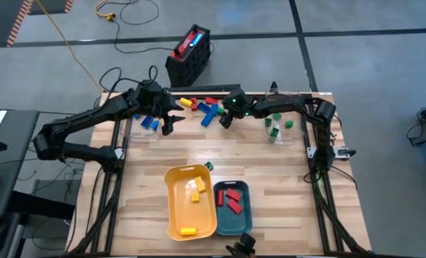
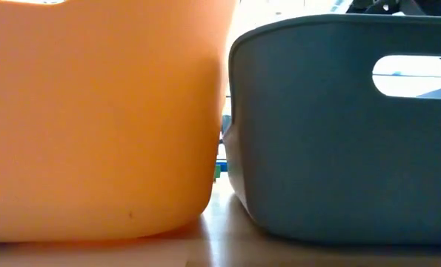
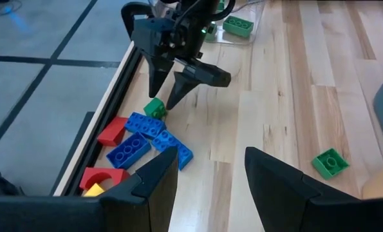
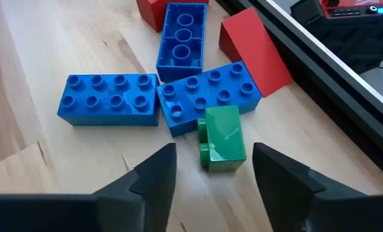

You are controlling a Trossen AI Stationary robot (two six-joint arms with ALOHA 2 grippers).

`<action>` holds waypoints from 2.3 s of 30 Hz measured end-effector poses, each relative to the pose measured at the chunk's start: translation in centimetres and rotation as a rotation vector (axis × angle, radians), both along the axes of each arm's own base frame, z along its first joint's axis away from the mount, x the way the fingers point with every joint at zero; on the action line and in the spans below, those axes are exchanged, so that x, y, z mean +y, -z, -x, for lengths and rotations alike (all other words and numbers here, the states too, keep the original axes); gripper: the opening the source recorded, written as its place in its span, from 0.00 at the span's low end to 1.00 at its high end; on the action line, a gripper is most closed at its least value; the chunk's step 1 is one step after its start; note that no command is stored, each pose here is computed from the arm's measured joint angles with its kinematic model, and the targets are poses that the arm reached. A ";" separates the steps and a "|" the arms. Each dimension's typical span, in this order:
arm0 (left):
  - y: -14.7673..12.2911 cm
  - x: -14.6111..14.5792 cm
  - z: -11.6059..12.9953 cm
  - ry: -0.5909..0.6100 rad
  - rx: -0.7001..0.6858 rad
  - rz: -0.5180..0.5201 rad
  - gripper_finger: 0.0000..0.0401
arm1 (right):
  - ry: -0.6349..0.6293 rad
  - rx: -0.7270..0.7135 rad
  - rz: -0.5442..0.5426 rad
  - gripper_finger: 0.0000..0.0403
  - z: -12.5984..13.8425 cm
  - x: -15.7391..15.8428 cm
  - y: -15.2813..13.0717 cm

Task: Sort blocks
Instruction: Put the green game piece into the right transparent bin

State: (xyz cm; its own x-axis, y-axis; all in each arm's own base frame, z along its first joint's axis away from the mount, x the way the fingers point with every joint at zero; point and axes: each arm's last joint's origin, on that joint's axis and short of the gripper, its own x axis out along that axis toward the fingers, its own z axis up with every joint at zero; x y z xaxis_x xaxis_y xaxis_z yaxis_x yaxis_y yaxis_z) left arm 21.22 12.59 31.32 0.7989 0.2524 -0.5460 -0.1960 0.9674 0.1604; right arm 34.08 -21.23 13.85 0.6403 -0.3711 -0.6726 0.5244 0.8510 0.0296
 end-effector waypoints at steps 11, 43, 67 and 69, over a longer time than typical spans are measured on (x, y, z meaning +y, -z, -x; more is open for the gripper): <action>0.0 0.0 0.0 -0.003 -0.001 0.004 0.43 | 0.000 0.002 0.001 0.31 0.0 0.0 0.0; -0.2 -0.1 0.1 0.011 -0.001 -0.019 0.43 | -0.063 0.077 -0.130 0.20 5.3 8.6 -12.0; -0.2 -0.5 -0.4 0.041 -0.016 -0.035 0.43 | -0.589 0.226 -0.140 0.82 -1.3 18.6 -4.6; -0.2 -0.7 -0.5 0.054 -0.014 -0.040 0.43 | -0.558 0.236 -0.144 0.82 -1.7 18.0 -3.7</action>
